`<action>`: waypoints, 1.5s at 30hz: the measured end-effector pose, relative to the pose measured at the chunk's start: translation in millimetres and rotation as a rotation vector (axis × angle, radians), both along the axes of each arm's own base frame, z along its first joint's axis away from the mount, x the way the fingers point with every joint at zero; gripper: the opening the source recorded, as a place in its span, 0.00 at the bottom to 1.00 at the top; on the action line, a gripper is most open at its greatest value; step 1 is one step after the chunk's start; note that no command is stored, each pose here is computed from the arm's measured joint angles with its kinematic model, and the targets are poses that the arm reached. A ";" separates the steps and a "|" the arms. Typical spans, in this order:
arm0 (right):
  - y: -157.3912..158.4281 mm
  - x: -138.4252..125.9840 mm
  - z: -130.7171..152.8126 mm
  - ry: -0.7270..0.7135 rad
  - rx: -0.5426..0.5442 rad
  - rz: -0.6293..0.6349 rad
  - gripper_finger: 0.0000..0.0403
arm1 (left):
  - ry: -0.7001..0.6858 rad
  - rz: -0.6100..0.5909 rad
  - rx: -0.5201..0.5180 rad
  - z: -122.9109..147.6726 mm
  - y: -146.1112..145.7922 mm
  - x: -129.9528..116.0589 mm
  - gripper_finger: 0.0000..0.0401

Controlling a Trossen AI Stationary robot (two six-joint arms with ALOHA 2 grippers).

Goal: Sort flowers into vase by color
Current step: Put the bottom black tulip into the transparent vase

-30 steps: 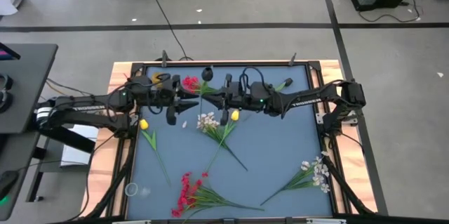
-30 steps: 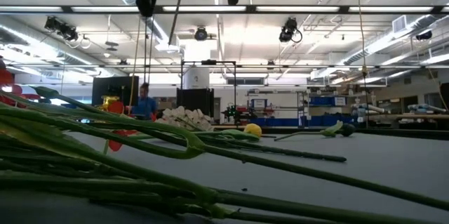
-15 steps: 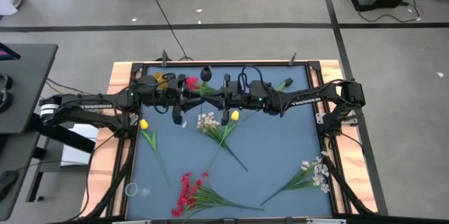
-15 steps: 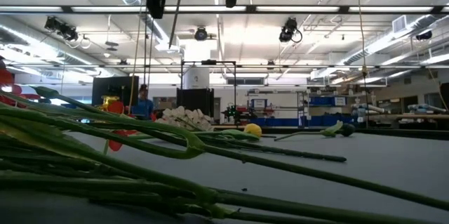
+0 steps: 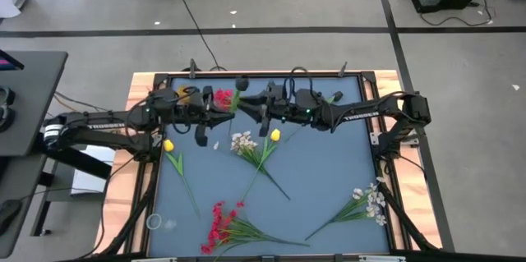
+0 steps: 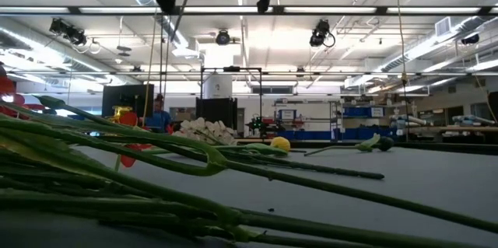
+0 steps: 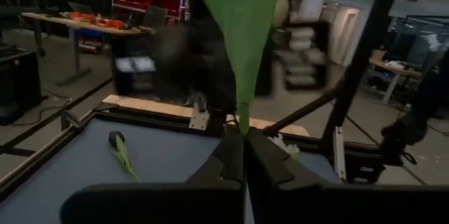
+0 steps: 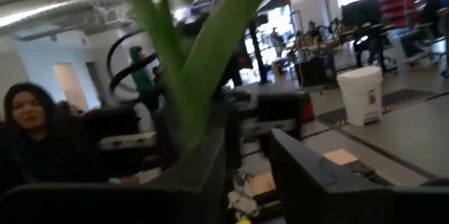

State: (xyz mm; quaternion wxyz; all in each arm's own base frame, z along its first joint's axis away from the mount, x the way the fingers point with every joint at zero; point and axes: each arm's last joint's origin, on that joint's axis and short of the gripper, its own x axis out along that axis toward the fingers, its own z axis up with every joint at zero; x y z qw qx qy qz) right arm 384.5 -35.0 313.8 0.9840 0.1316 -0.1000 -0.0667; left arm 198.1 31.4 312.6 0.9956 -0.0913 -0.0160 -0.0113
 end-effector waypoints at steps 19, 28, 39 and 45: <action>9.7 -55.1 38.2 0.221 0.167 0.017 0.42 | -0.036 0.164 0.028 -29.8 -33.7 -43.1 0.00; 19.8 -55.4 33.8 0.260 0.305 0.105 0.42 | -0.080 -0.175 -0.056 -38.0 -64.6 -56.4 0.00; 68.2 -35.6 12.7 0.221 0.428 -0.017 0.42 | -0.155 -0.450 -0.005 -31.0 -85.7 -68.0 0.00; 91.6 -24.4 -0.1 0.146 0.499 -0.090 0.42 | -0.230 -0.640 -0.010 -23.1 -94.7 -83.3 0.00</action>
